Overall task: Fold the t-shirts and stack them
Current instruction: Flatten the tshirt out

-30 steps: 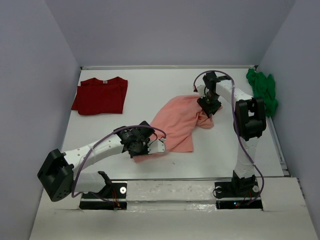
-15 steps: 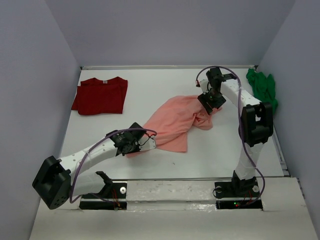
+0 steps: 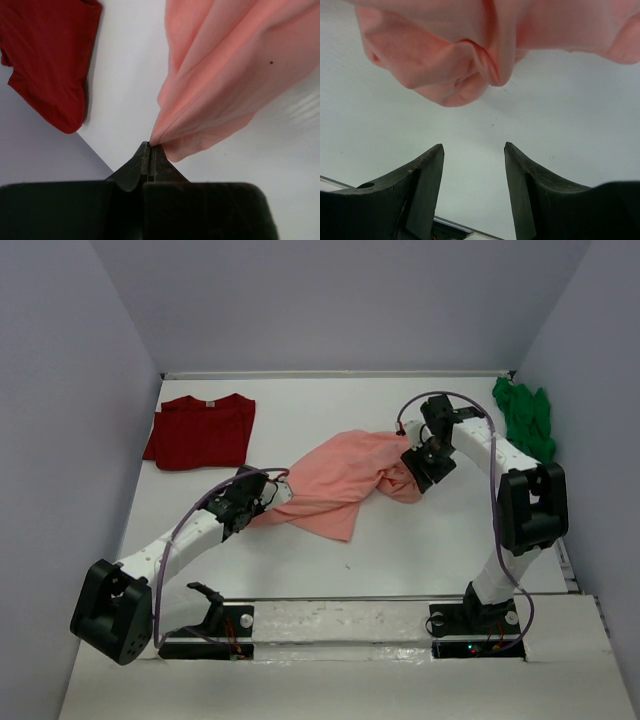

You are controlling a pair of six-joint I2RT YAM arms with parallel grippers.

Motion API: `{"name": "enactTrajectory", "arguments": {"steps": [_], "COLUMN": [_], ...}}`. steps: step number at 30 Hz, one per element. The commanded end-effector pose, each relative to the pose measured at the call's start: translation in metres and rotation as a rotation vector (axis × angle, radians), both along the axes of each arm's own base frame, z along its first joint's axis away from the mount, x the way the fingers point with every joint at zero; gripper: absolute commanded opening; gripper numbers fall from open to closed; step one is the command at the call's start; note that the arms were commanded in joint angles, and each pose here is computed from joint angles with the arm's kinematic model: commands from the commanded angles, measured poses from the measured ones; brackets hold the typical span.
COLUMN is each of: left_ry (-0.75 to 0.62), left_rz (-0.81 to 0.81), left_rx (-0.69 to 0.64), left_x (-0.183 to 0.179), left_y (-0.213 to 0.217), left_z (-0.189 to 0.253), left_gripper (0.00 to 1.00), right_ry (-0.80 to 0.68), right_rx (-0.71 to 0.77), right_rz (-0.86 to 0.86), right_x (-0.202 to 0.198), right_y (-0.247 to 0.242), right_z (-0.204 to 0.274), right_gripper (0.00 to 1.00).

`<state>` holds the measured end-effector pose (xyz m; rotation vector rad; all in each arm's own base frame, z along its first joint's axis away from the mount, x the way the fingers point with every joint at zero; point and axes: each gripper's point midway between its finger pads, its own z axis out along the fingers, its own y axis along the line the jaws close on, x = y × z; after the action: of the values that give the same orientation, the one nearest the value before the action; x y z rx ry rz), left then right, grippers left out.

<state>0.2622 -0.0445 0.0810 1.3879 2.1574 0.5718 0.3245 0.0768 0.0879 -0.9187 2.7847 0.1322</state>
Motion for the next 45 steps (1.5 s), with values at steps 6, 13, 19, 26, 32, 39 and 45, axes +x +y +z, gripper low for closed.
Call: {"name": "enactTrajectory", "arguments": {"steps": [6, 13, 19, 26, 32, 39, 45], "left_ry": [-0.225, -0.218, -0.218, -0.212, -0.213, -0.208, -0.210], "left_rz": [0.185, 0.200, 0.202, 0.199, 0.198, 0.201, 0.196], "left_rx": [-0.023, -0.032, -0.034, -0.041, -0.048, -0.060, -0.053], "left_x": [0.047, 0.052, 0.053, 0.053, 0.056, 0.059, 0.055], "left_y": [0.026, 0.028, 0.029, 0.027, 0.026, 0.023, 0.025], "left_z": [0.034, 0.033, 0.032, 0.031, 0.030, 0.030, 0.029], "left_gripper": [0.00, 0.00, 0.00, 0.00, 0.00, 0.00, 0.00], "right_ry": [0.064, 0.102, 0.119, 0.103, 0.122, 0.187, 0.211], "right_rx": [0.090, 0.155, 0.200, 0.214, 0.230, 0.212, 0.197], "right_rz": [0.051, 0.058, 0.074, 0.100, 0.124, 0.142, 0.160], "right_x": [-0.005, 0.009, 0.009, 0.000, -0.023, -0.030, -0.037], "right_y": [0.020, 0.036, 0.045, 0.054, 0.058, 0.065, 0.072], "right_z": [-0.037, -0.050, -0.048, -0.027, -0.019, -0.041, -0.055], "right_gripper": [0.55, 0.53, 0.53, 0.53, 0.53, 0.53, 0.52]}}
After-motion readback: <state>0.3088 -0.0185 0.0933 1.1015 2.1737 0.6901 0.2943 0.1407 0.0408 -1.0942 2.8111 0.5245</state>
